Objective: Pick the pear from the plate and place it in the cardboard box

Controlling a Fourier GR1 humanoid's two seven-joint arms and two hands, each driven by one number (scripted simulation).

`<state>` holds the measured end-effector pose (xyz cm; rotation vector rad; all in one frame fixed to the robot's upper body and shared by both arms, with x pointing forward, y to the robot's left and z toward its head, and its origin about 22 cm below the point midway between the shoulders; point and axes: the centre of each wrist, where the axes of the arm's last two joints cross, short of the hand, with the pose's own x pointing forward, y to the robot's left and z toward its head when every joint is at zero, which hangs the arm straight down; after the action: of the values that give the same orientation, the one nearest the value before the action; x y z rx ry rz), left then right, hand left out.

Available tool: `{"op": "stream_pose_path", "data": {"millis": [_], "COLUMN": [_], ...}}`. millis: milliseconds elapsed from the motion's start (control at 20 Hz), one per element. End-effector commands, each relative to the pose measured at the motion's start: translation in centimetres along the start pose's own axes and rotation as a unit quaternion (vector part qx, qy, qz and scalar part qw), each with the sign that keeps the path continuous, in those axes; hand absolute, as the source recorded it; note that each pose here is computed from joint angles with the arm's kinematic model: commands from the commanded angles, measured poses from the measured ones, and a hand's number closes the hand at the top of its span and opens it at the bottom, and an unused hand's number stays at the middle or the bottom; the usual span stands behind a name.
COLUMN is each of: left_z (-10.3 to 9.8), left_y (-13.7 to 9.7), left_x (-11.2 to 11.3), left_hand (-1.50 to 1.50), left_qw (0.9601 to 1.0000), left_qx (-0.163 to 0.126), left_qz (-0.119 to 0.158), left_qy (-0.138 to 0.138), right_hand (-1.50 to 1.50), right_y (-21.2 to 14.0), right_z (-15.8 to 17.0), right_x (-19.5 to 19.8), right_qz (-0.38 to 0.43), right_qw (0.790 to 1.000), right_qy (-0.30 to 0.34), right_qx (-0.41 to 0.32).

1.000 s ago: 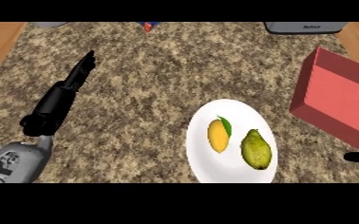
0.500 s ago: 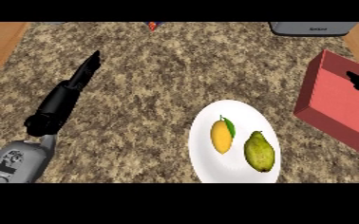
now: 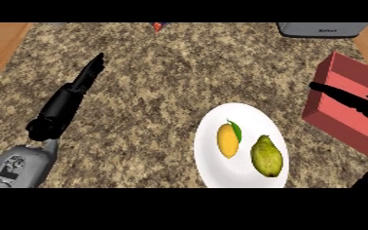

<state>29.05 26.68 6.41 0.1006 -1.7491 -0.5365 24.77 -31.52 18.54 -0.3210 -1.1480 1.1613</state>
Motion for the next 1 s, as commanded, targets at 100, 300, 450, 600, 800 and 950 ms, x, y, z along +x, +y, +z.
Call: {"op": "stream_pose_path", "data": {"millis": [100, 300, 450, 600, 800, 950], "left_z": [-1.6, -1.1, 0.4, -0.5, 1.3, -0.9], "left_y": [-0.1, -0.9, 0.2, 0.7, 0.9, -0.5], "left_x": [1.1, -1.0, -1.6, 1.6, 0.5, 2.0], "left_hand": [0.0, 0.0, 0.0, 0.0, 0.0, 0.0], "left_qw": [1.0, 1.0, 1.0, 1.0, 1.0, 1.0], "left_qx": [0.007, 0.0, 0.002, -0.002, 0.006, -0.001], "left_qz": [-0.006, 0.006, 0.003, 0.0, -0.003, 0.003], "left_qy": [-0.003, 0.004, 0.003, -0.001, -0.002, 0.002], "right_hand": [-1.5, -1.5, -1.5, -1.5, -1.5, -1.5], "right_y": [2.2, 3.9, 4.2, 3.8, 5.4, 7.5], "right_z": [-1.1, -2.8, -2.5, -2.2, -4.8, -6.9], "right_x": [4.1, 4.7, 4.9, 5.2, 4.3, 6.2], "right_qz": [0.025, 0.006, 0.006, 0.033, 0.031, 0.04], "right_qw": [0.997, 0.996, 0.996, 0.995, 0.995, 0.994], "right_qy": [0.04, 0.056, 0.05, 0.077, 0.09, 0.089], "right_qx": [0.054, 0.063, 0.068, 0.058, 0.041, 0.043]}}
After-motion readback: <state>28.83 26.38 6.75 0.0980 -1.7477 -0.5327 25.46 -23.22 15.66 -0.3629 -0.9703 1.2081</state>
